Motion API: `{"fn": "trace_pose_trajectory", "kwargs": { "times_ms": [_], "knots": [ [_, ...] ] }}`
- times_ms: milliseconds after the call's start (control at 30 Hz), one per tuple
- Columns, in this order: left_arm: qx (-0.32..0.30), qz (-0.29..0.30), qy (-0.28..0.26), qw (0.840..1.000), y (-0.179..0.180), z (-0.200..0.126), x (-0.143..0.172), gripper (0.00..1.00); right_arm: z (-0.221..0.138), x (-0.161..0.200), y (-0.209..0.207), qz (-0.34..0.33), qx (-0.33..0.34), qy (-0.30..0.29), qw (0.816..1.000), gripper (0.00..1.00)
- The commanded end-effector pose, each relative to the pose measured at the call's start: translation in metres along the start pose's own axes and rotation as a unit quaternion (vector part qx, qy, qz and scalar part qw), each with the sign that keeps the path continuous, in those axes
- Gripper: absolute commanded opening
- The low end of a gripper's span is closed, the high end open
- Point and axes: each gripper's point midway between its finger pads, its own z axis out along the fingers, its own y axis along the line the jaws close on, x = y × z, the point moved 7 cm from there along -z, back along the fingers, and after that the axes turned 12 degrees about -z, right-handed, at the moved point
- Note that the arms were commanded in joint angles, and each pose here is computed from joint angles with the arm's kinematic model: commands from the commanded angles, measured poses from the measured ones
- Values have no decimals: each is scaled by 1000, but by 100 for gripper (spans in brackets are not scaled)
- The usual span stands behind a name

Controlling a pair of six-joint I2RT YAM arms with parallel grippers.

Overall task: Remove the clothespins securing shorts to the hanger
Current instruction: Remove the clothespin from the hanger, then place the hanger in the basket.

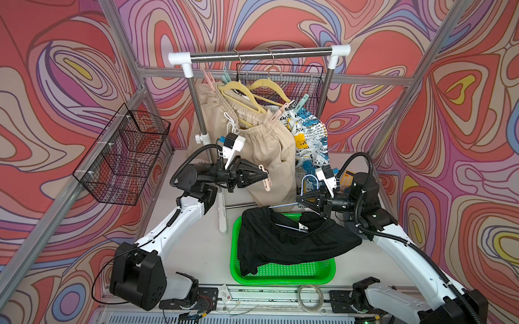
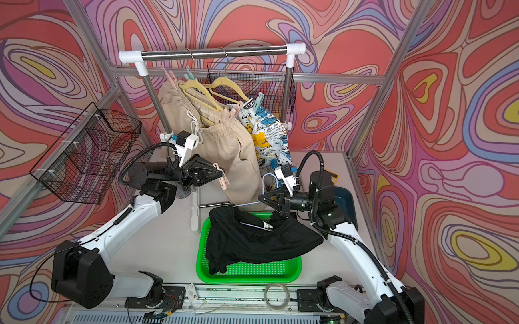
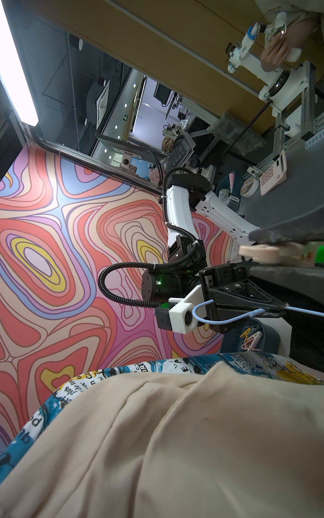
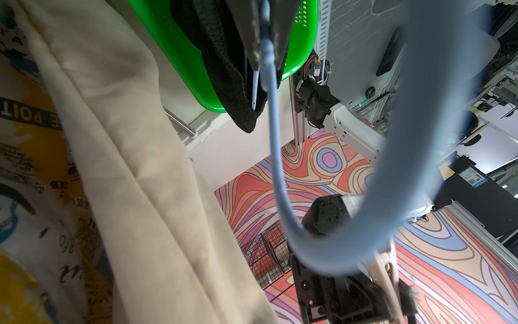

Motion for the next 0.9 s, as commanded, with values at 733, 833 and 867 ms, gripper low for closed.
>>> {"fn": "trace_pose_trajectory", "kwargs": {
  "times_ms": [733,833,867],
  "knots": [
    [-44,31,69,996,-10,66,15,0,8,26,-15,44,39,43,997,0],
    [-31,34,61,997,-13,74,9,0,13,43,-20,68,44,61,995,0],
    [-28,34,62,997,-13,76,8,0,15,48,-20,74,45,67,994,0]
  ]
}}
